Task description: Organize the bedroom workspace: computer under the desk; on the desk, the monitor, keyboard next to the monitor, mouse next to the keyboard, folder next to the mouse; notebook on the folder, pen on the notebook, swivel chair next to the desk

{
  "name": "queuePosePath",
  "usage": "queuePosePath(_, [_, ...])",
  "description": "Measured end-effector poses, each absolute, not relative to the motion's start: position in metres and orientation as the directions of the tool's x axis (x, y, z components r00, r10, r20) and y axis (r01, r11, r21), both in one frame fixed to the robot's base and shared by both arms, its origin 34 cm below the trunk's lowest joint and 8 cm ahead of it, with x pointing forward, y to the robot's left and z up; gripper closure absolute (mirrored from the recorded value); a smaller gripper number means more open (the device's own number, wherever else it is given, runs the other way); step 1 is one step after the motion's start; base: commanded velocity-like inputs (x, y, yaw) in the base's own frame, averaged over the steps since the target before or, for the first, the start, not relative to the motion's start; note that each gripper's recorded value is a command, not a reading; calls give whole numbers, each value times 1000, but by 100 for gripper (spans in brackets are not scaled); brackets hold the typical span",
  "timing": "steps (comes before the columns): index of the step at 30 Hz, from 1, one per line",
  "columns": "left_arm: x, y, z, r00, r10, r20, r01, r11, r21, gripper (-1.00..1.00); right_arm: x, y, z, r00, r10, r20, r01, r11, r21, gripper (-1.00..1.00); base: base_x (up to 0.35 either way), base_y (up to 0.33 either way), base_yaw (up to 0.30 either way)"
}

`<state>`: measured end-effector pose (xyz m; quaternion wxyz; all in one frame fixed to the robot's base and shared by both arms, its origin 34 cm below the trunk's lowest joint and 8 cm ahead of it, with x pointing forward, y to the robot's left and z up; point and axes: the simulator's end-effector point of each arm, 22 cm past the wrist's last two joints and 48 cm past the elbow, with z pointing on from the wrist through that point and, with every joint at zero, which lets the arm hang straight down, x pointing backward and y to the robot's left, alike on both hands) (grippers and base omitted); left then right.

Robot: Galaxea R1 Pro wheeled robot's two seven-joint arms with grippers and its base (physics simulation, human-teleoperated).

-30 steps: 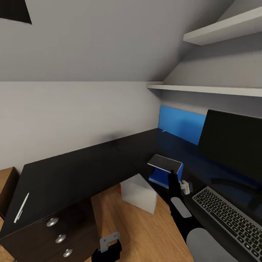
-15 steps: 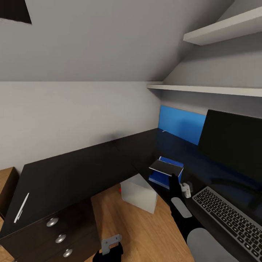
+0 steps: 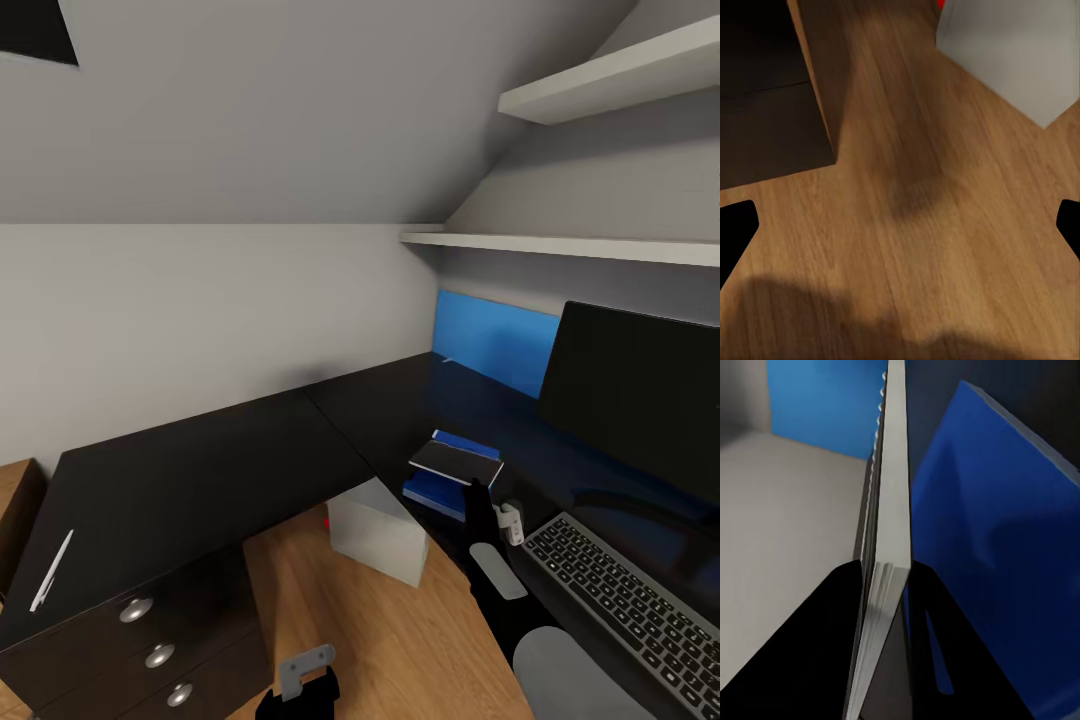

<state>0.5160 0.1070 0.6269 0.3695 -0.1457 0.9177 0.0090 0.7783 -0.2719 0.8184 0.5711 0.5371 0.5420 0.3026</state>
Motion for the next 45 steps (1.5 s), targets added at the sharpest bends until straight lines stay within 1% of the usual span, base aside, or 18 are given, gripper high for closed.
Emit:
queuePosePath(6, [516,107,627,-684,-261,-681,-274,957,-91,-100,778,-270,818,224,929,-296,236,243,941,100,103,-1,0])
queuePosePath(18, [516,107,627,-684,-261,-681,-275,957,-91,-100,778,-269,819,225,929,-295,235,242,941,100,4,0,0])
queuePosePath(19, [516,107,627,-684,-261,-681,-275,957,-90,-100,778,-269,819,225,929,-295,236,242,941,-100,0,0,0])
queuePosePath(32, [516,107,627,-684,-261,-681,-275,957,-91,-100,779,-269,821,221,926,-306,228,255,940,-100,0,-1,0])
queuePosePath(38, [516,107,627,-684,-260,-681,-273,958,-91,-100,780,-268,822,222,926,-306,226,256,940,-100,-41,-146,0])
queuePosePath(45, [516,107,627,-684,-261,-681,-274,957,-91,-100,780,-268,823,223,926,-305,222,257,941,-100,-9,-31,0])
